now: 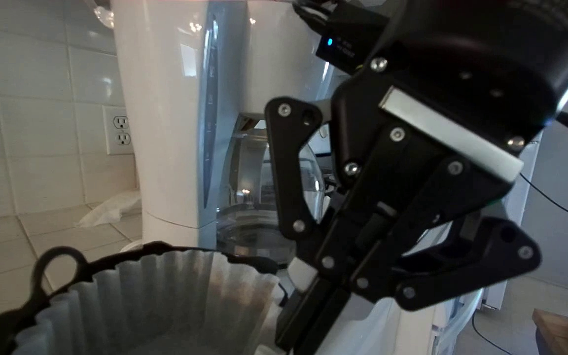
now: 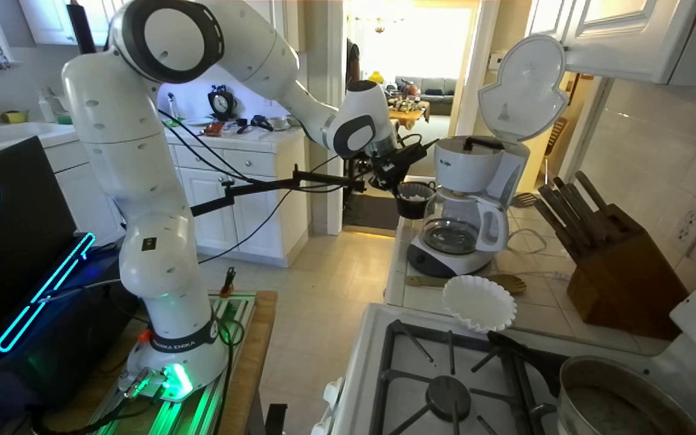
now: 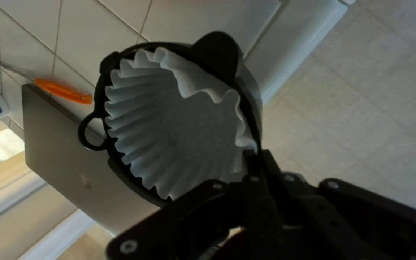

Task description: Take the chamber out of the coffee maker.

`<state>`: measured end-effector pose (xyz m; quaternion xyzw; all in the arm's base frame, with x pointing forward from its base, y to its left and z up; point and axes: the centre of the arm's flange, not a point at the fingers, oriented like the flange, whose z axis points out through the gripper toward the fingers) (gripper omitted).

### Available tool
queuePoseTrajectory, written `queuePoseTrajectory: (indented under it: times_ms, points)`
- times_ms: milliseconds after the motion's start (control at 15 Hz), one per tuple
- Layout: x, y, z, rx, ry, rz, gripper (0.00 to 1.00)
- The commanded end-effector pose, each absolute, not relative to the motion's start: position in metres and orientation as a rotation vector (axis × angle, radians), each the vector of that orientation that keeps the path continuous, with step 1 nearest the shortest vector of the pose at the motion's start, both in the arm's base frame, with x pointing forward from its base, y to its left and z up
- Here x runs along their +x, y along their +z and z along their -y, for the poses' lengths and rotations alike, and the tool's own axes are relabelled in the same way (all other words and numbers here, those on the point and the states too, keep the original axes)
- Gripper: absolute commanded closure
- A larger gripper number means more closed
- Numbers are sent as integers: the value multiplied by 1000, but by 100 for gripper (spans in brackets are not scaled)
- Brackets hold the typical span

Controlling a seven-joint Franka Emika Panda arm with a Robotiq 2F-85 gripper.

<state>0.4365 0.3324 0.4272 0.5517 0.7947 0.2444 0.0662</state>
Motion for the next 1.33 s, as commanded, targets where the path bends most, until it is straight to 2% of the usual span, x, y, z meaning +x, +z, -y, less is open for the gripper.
queuePoseTrajectory:
  times_ms: [0, 600, 667, 733, 800, 1267]
  points:
    - [459, 416, -352, 1599, 754, -2393, 97]
    - [484, 397, -365, 1526, 712, -2385, 96]
    - [486, 398, -366, 1524, 709, -2383, 71]
    - [486, 398, -366, 1521, 706, -2382, 70]
    - [487, 398, -367, 1517, 708, -2382, 65]
    - [477, 423, -370, 1536, 691, -2347, 15]
